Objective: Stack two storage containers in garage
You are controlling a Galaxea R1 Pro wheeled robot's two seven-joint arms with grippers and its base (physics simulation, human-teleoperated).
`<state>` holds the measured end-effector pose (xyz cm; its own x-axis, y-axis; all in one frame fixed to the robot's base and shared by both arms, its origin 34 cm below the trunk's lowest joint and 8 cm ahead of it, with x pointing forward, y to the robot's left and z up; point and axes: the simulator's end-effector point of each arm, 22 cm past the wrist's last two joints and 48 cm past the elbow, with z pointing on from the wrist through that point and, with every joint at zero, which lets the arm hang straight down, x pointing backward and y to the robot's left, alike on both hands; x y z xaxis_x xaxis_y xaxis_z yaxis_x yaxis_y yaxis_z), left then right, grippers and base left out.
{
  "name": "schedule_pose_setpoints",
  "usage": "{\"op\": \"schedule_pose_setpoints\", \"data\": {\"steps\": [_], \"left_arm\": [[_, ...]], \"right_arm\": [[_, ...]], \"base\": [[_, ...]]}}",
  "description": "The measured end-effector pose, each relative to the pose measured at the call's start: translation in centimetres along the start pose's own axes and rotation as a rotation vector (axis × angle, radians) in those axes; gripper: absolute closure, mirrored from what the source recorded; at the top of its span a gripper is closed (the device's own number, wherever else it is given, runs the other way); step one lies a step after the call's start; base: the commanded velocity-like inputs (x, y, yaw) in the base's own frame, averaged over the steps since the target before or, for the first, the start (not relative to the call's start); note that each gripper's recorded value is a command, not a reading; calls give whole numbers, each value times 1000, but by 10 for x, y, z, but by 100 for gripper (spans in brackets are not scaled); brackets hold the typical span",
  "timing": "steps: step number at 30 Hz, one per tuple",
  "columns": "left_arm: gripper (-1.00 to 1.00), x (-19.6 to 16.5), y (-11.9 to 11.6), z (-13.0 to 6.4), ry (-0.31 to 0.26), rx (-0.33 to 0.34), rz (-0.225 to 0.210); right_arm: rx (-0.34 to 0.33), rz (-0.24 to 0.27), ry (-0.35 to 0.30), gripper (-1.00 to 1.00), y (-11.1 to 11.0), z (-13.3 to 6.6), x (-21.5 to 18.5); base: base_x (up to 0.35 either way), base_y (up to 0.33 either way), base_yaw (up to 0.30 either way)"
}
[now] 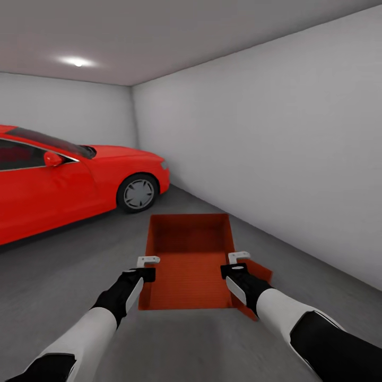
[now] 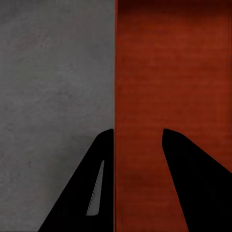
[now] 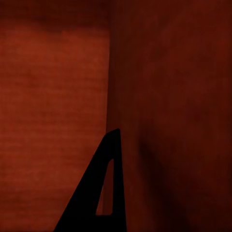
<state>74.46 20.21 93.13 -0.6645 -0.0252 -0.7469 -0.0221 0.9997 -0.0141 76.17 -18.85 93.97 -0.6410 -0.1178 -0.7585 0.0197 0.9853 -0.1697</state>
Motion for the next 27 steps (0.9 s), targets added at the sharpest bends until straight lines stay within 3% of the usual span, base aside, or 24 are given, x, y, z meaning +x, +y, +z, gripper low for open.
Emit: {"op": "schedule_pose_setpoints", "data": {"steps": [14, 27], "left_arm": [[100, 0, 0, 0, 0, 0, 0], [100, 0, 0, 0, 0, 0, -1]], "right_arm": [[0, 0, 0, 100, 0, 0, 0], [1, 0, 0, 100, 0, 0, 0]], "base": [[305, 195, -5], [305, 195, -274]]}}
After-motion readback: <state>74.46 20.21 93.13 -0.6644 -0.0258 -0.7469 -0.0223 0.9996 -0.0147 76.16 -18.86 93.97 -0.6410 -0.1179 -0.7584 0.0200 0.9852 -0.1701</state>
